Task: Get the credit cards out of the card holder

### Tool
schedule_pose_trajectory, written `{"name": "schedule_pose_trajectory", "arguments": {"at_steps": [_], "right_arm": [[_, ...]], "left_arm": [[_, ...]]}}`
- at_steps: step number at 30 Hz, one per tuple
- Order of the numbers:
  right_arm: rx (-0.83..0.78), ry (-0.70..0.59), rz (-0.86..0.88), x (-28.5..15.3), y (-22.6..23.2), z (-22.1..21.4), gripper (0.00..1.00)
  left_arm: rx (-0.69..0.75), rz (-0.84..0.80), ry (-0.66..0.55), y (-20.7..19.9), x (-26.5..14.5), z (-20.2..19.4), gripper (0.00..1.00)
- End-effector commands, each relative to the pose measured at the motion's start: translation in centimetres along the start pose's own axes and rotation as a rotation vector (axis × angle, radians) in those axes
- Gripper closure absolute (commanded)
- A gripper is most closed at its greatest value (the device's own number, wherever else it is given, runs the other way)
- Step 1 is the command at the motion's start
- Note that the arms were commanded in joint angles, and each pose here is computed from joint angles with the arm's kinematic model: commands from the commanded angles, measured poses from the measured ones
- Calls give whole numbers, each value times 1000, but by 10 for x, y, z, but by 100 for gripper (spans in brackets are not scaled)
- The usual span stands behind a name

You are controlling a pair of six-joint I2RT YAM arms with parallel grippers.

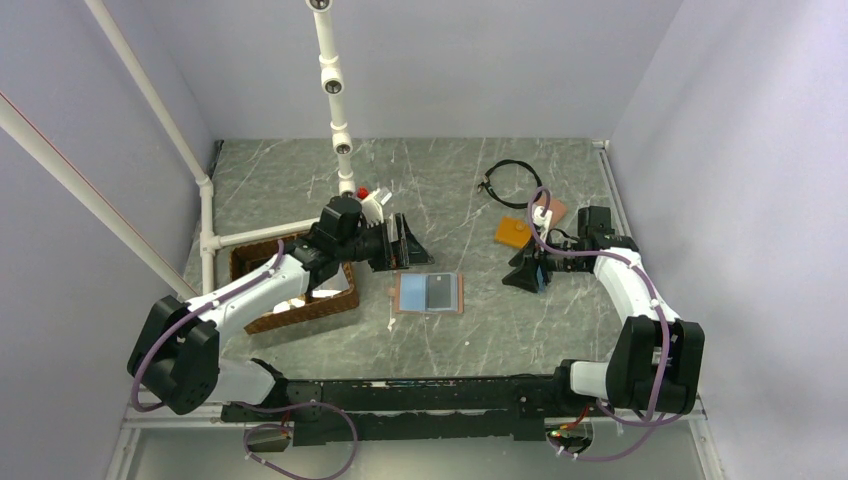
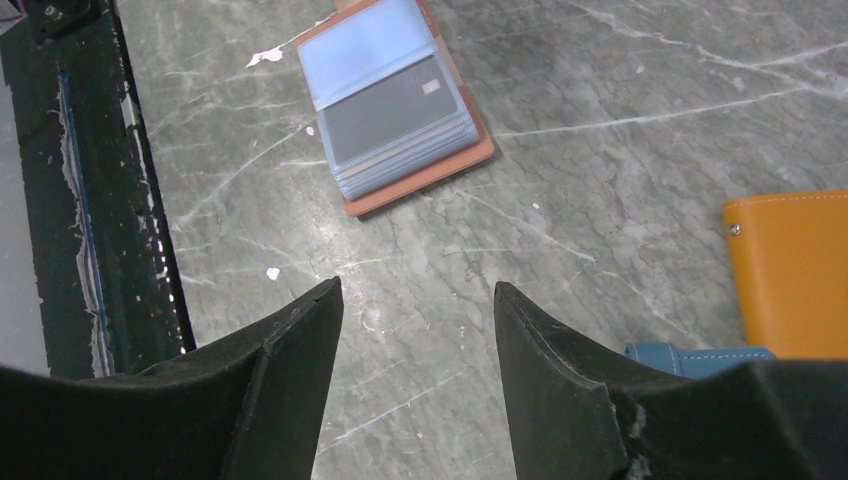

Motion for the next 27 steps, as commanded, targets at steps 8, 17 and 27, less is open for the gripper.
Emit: {"name": "schedule_pose_trajectory", "arguments": {"at_steps": [8, 17, 27], "right_arm": [[-58, -9, -22, 1, -5, 7, 40], [-56, 0, -22, 2, -3, 5, 40], [-58, 22, -18, 6, -2, 4, 40]], "left_arm": [[39, -69, 14, -21, 4, -1, 0], [37, -60, 20, -21, 7, -5, 1], [30, -56, 26, -21, 10, -9, 0]]}}
Point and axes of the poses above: each gripper's point midway between its finger pads, its own x axis out along the fingers, its own y axis along the line the jaws close on, z = x × y, the point moved 4 cm from there along -x, back along the fingers, and after that the axes turned 13 degrees about -x, right-handed, at the moved point
